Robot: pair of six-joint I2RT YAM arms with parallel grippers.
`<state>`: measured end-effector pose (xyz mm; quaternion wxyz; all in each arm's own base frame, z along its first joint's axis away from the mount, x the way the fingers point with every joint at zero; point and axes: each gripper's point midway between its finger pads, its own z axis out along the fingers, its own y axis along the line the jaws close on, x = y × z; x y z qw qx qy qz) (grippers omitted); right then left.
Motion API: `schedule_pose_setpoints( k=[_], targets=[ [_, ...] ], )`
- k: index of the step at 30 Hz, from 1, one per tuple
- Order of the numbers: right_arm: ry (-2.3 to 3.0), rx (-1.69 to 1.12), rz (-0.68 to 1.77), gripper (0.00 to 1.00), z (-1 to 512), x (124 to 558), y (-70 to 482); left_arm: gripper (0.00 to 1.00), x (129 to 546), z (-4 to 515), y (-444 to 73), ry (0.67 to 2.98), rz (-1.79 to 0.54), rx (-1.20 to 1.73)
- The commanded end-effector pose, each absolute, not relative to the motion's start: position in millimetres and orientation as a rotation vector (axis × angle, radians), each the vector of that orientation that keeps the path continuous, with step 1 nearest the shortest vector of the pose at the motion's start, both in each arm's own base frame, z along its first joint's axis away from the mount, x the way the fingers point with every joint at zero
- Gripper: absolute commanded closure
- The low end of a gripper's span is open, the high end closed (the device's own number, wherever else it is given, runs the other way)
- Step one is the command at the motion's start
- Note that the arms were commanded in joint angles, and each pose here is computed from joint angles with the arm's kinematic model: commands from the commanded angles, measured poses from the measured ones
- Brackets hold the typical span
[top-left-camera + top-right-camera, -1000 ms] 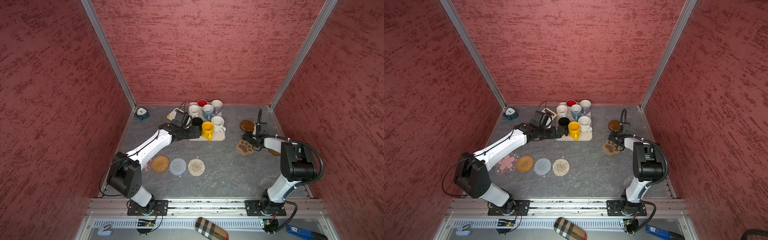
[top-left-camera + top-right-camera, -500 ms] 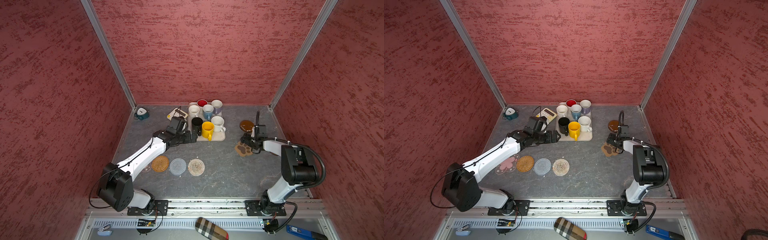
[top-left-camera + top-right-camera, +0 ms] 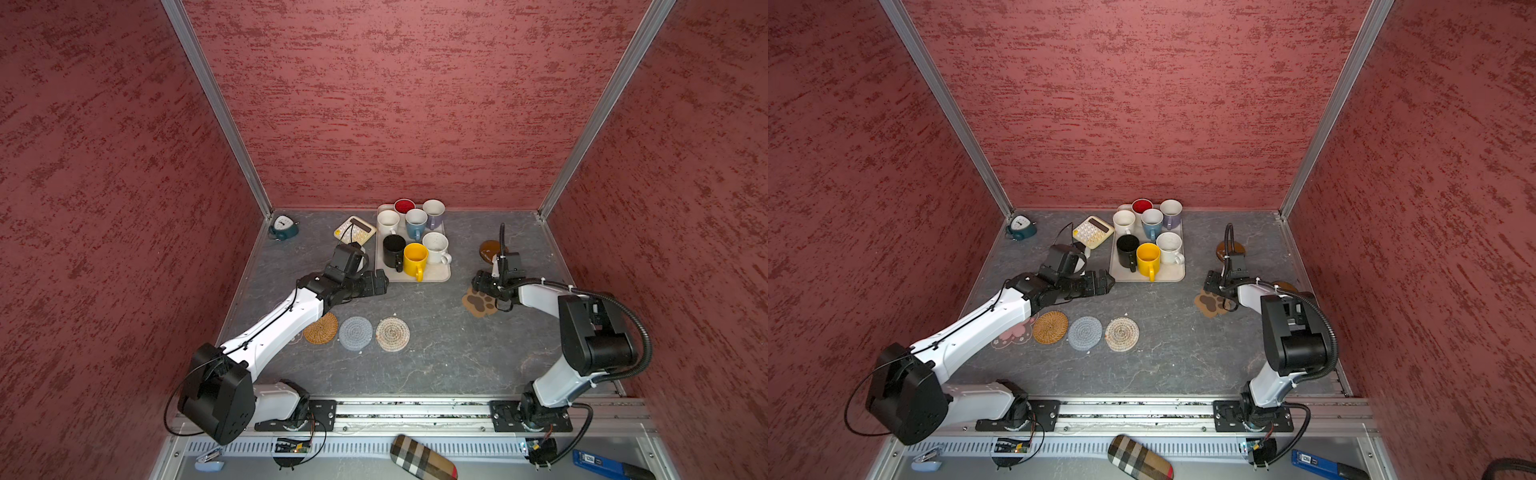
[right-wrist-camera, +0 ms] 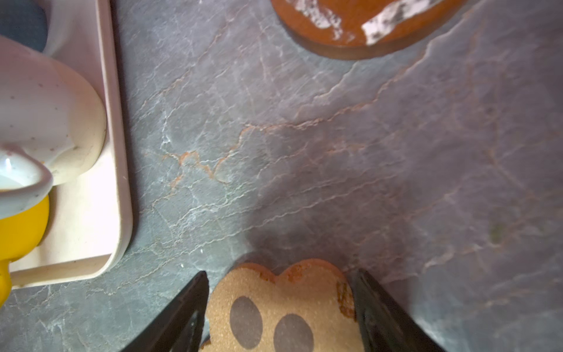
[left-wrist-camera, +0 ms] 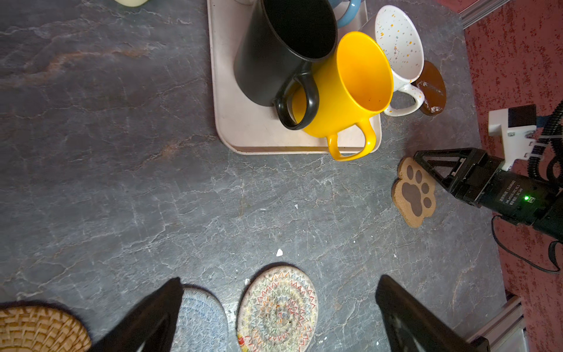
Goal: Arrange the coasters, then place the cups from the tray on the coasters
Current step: 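Pinch the paw-print cork coaster with right gripper and drag it toward the robot, then drag the paw-print coaster with right gripper toward the multicolour coaster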
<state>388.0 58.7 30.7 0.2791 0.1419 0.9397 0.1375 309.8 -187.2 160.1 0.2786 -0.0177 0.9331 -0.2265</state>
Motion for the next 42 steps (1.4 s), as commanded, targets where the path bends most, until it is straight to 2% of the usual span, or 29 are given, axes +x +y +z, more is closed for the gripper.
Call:
schedule_pose_setpoints(
  k=[1, 12, 23, 42],
  targets=[
    [2.629, 0.364, 0.350, 0.25, 11, 359, 65, 0.00, 312, 169, -182, 2.463, -0.607, -0.067],
    [2.690, 0.234, 0.398, 0.25, 15, 342, 100, 0.01, 310, 168, -175, 2.456, -0.601, -0.088],
    [2.714, 0.209, 0.557, 0.26, 20, 326, 129, 0.00, 308, 162, -174, 2.460, -0.605, -0.089],
    [2.724, 0.065, 0.636, 0.27, 32, 291, 186, 0.00, 309, 155, -174, 2.459, -0.629, -0.102]
  ],
)
